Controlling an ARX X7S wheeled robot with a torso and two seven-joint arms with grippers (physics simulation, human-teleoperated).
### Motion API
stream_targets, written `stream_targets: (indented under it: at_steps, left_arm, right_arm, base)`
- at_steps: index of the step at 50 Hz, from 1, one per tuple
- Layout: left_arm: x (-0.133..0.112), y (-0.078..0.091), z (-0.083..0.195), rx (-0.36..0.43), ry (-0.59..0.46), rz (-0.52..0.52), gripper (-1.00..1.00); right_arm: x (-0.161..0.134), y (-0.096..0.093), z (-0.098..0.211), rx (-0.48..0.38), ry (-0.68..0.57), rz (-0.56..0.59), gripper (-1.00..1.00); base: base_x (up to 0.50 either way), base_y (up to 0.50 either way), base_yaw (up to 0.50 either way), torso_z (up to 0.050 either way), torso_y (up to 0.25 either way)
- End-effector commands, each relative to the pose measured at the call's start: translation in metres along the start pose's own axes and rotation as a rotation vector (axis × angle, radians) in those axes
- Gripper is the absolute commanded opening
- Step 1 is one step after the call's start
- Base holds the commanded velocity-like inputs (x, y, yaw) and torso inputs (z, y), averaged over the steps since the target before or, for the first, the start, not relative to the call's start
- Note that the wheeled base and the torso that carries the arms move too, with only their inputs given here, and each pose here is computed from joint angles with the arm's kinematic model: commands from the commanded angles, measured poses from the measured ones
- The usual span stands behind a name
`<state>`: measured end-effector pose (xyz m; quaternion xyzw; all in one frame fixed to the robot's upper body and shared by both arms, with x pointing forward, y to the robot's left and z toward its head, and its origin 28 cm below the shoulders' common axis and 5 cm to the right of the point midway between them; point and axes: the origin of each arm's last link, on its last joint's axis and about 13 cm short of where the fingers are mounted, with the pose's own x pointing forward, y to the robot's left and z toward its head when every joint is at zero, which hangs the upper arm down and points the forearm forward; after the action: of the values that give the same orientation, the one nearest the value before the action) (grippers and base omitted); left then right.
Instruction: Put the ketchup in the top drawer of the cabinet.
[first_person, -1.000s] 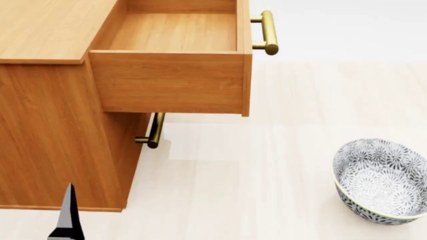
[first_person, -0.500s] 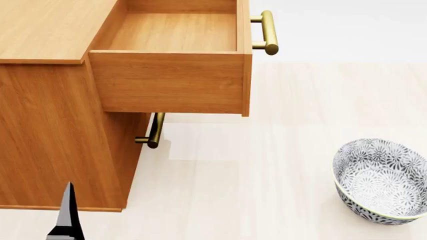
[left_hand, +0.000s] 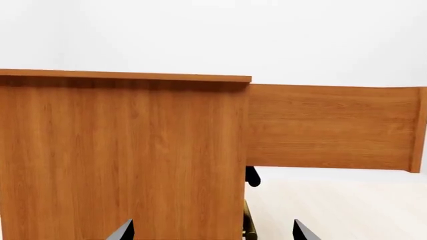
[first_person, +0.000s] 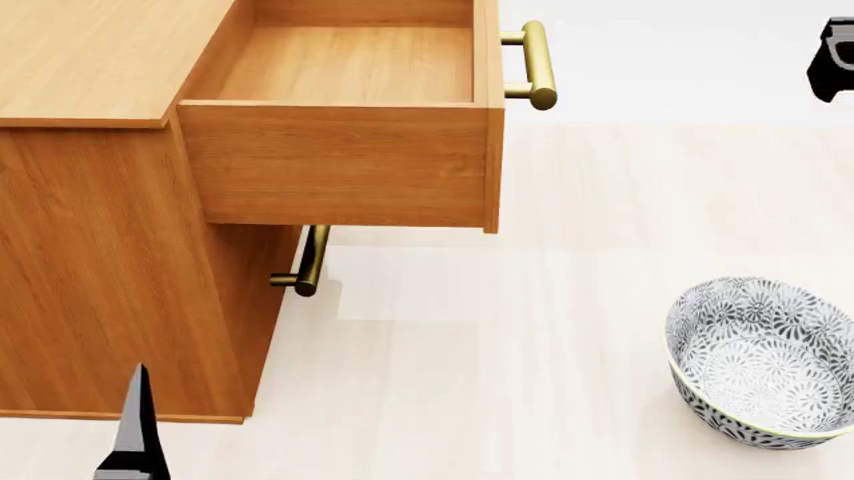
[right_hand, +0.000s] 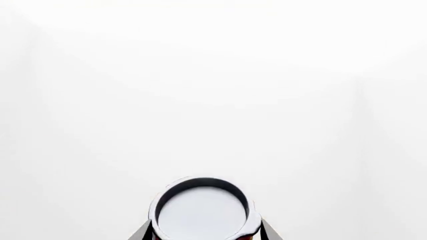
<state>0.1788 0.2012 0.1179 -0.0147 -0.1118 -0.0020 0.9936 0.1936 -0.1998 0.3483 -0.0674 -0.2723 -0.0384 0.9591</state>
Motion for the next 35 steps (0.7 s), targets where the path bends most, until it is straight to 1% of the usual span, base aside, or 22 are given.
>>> stream_targets:
  at_steps: [1, 5, 14, 35]
  left_arm:
    - [0.0, 0.0, -0.001, -0.002, 0.001, 0.004, 1.0]
    - [0.0, 0.0, -0.001, -0.002, 0.002, 0.005, 1.0]
    - [0.0, 0.001, -0.001, -0.005, 0.002, 0.009, 1.0]
    - [0.003, 0.0, -0.001, -0.006, 0.004, 0.006, 1.0]
  right_arm:
    - [0.022, 0.009, 0.016, -0.031, -0.048, 0.041, -1.0]
    - [0.033, 0.016, 0.016, -0.01, -0.041, 0.076, -1.0]
    - [0.049, 0.024, 0.022, 0.024, -0.051, 0.117, -1.0]
    - [0.086, 0.05, 0.029, 0.042, -0.073, 0.217, -1.0]
  base:
    - [0.0, 0.0, 0.0, 0.0, 0.0]
    - [0.0, 0.0, 0.0, 0.0, 0.0]
    - [0.0, 0.0, 0.0, 0.0, 0.001]
    - [0.0, 0.0, 0.0, 0.0, 0.0]
